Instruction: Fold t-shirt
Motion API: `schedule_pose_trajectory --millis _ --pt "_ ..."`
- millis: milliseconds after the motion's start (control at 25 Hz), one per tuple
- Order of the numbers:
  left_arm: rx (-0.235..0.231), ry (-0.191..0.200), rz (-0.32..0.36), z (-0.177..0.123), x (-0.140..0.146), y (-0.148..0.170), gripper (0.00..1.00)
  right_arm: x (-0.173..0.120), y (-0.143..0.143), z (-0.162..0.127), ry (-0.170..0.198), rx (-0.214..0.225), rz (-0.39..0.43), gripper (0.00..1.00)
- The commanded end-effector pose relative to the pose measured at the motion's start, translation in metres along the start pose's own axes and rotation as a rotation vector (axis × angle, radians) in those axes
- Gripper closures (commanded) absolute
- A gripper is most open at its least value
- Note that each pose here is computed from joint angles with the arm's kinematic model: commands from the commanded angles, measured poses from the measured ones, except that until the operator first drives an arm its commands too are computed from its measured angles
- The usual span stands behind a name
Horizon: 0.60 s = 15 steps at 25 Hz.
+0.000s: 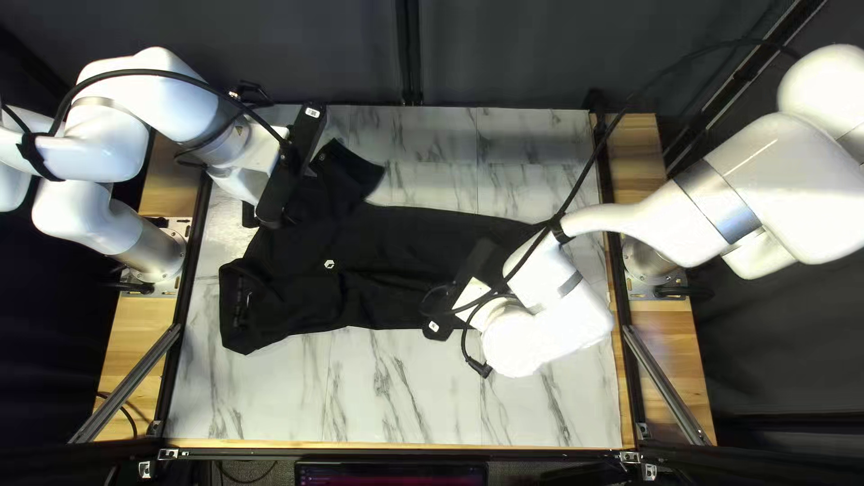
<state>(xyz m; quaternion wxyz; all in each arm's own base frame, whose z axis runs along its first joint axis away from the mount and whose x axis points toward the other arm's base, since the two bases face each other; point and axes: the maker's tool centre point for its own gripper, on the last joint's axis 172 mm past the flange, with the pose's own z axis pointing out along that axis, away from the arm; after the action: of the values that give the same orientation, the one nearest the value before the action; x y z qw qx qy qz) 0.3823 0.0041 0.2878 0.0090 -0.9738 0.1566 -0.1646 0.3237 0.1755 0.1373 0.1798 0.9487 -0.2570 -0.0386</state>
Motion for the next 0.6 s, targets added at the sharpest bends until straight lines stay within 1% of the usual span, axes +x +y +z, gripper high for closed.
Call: schedule_pose_trajectory --millis 40,200,360,480,600 --pt "0.0 0.0 0.0 0.0 0.0 0.0 0.0 -0.014 -0.01 -0.007 -0.012 0.006 -0.009 1.0" --pt "0.0 0.0 0.0 0.0 0.0 0.0 0.0 -0.024 -0.027 -0.026 -0.018 0.003 -0.027 1.0" --pt "0.0 0.0 0.0 0.0 0.0 0.0 0.0 -0.036 -0.039 -0.034 -0.029 -0.003 -0.042 1.0" --pt "0.0 0.0 0.0 0.0 0.0 0.0 0.0 -0.052 -0.051 -0.039 -0.046 -0.002 -0.056 1.0" --pt "0.0 0.0 0.0 0.0 0.0 0.0 0.0 -0.062 -0.055 -0.043 -0.063 -0.002 -0.065 1.0"
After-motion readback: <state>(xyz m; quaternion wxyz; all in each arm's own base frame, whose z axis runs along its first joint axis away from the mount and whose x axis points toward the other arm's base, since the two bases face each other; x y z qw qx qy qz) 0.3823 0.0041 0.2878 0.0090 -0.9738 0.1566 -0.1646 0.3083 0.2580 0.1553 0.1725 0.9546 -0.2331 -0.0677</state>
